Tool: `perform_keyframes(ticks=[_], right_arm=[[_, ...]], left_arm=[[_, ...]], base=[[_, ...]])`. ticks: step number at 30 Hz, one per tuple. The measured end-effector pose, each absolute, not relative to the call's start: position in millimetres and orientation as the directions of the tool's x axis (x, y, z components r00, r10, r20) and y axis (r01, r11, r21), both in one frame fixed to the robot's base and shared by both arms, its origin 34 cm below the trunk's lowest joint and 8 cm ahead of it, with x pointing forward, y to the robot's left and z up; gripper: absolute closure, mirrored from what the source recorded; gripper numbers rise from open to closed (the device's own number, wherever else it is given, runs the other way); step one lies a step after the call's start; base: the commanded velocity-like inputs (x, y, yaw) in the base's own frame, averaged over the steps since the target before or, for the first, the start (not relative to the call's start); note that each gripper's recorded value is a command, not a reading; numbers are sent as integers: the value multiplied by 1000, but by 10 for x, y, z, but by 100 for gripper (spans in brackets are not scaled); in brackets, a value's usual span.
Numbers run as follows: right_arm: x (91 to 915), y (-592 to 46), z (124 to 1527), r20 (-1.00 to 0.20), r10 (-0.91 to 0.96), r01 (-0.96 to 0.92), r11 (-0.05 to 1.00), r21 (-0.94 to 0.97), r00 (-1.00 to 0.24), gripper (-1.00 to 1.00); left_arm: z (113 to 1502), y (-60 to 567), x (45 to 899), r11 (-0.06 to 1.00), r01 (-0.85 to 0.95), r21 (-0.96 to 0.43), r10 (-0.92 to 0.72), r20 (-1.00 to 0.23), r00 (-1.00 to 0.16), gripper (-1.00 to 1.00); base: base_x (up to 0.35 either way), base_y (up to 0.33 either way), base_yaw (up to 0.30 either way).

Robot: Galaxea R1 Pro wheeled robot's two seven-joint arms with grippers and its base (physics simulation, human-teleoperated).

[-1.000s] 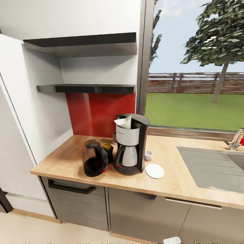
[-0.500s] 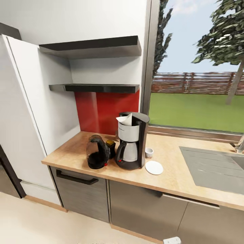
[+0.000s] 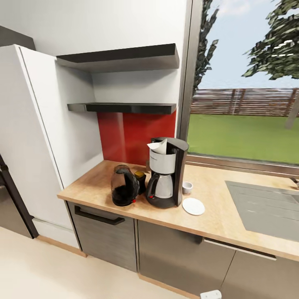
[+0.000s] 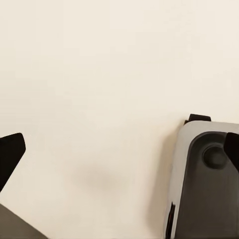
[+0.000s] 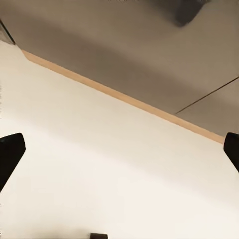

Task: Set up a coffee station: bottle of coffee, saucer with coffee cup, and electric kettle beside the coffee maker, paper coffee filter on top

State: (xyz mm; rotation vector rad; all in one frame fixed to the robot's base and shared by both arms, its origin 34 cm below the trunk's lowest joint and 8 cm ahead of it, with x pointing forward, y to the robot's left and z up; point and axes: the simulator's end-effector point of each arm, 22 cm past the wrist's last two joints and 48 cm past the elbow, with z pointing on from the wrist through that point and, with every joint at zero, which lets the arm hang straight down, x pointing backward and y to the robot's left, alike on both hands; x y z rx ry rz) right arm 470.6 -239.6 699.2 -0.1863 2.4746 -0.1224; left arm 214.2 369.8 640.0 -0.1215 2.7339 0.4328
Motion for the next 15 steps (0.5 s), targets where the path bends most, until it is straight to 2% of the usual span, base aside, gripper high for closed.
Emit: perform_keyframes(ticks=[5,11,15], right_arm=[[4718,-2278,7001,-606,-159,-108,987,-119,-779,-100],[4733,-1902,7031,-619,-143,-124,989,-74,-772,-100],[4848,-1658,7133,-650,-130,-132,990,-46,-749,-100]], left_arm=[[6394,3701,2114,949,-143,281,-32,-366,-930,-100],[6402,3749,2115,947,-141,290,-27,-366,-930,-100],[6409,3772,2117,945,-143,293,-27,-368,-929,-100]], base=[[-72,0,0],[-272,0,0],[-103,0,0]])
